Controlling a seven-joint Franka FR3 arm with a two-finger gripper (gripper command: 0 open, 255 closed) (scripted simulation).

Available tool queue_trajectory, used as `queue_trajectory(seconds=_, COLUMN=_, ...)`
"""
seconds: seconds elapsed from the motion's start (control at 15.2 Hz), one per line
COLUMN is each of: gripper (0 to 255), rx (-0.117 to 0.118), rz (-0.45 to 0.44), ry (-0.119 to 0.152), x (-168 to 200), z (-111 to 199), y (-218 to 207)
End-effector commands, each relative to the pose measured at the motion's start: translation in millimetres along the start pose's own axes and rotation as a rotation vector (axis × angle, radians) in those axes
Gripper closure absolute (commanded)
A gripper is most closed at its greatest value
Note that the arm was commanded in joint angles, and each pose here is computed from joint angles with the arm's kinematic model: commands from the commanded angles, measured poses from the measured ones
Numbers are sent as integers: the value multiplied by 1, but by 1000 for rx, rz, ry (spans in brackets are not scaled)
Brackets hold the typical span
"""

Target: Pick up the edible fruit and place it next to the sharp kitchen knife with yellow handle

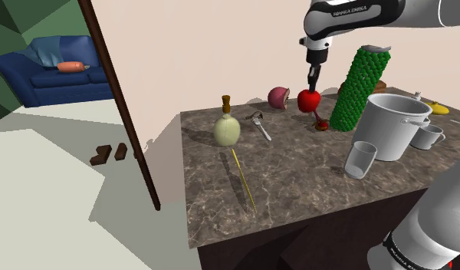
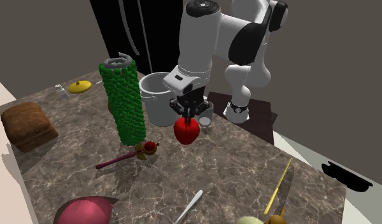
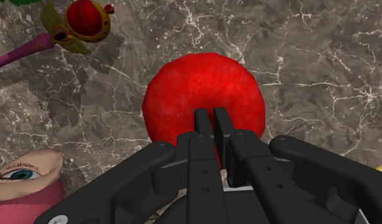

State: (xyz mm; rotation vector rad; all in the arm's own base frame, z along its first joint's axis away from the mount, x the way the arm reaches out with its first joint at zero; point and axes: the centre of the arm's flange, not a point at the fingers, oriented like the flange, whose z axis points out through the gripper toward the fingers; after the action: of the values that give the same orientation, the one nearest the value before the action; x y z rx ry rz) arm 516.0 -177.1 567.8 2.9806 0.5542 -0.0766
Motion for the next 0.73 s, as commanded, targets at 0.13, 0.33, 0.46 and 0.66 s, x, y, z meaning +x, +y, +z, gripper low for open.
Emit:
queue_trajectory(seconds=0.13, gripper=255, rx=-1, rz=1, ry=-1, x=7, z=-6, y=-53)
queue_trajectory(seconds=0.33, gripper=255, rx=-1, rz=1, ry=-1, x=12, z=-11, y=-92)
queue_trajectory(seconds=0.46, gripper=255, rx=-1, rz=1, ry=-1, x=15, z=-14, y=-118)
queue_trajectory(seconds=0.66, gripper=255, rx=-1, rz=1, ry=-1, x=20, z=-18, y=-150)
